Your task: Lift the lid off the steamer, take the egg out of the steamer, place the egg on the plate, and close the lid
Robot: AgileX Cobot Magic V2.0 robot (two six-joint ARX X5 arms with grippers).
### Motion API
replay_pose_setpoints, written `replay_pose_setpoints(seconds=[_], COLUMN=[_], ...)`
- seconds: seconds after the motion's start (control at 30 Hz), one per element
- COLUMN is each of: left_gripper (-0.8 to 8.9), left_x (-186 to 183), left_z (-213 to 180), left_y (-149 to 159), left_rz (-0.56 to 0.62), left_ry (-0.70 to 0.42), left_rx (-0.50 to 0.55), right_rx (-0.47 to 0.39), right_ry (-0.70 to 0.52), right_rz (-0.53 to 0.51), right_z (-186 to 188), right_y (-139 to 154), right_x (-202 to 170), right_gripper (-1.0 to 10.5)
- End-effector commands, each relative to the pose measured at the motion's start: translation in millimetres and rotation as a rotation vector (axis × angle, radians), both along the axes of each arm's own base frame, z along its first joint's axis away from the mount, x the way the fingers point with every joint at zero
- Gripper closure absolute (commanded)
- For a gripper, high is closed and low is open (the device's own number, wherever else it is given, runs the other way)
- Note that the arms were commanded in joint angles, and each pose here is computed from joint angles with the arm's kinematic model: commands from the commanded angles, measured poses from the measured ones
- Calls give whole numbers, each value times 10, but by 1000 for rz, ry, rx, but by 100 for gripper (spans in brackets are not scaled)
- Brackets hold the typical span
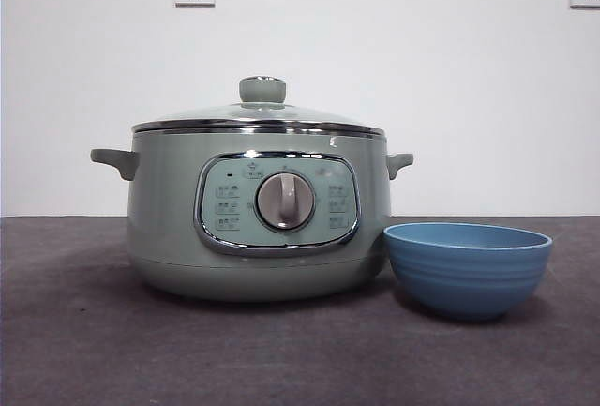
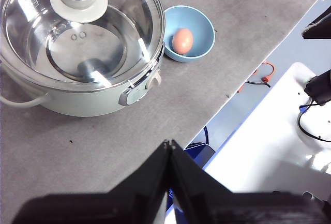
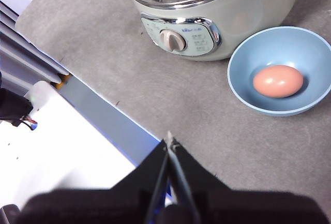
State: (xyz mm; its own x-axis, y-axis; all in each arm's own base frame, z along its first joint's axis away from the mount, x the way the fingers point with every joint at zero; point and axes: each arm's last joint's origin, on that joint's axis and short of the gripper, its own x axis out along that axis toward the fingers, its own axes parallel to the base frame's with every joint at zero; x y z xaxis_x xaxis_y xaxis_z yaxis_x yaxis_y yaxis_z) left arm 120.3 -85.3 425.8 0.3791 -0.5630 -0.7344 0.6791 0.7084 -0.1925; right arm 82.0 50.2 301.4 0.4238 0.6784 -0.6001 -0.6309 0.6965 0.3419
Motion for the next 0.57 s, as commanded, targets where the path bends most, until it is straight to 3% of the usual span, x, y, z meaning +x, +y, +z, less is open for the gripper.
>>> replay_pose_setpoints(seconds=[0.03,0.07,0.17,0.3,0.43,0.57], left_gripper=[817,817,817,817,817,817], left_x=[-11,15,119,241,208,82], left_z=[-6,12,164,395,394,88], left_y=[9,11,55,158,353,558], left_rz=[1,14,65,113,168,283], left_ry=[-2,-42,-307,-657,-851,-952], left_rx=[20,23,27,-79,-173,-155], right_rx=[-6,-6,-6,-6,-6,-6], right_ry=[-5,-5,-5,-5,-5,-5], right_rz=[5,5,5,5,5,5], right_z=[-24,-24,-24,-24,-24,-24], right_y=[2,2,2,2,2,2], right_x=[3,3,3,3,3,3], right_gripper=[946,946,946,946,946,946])
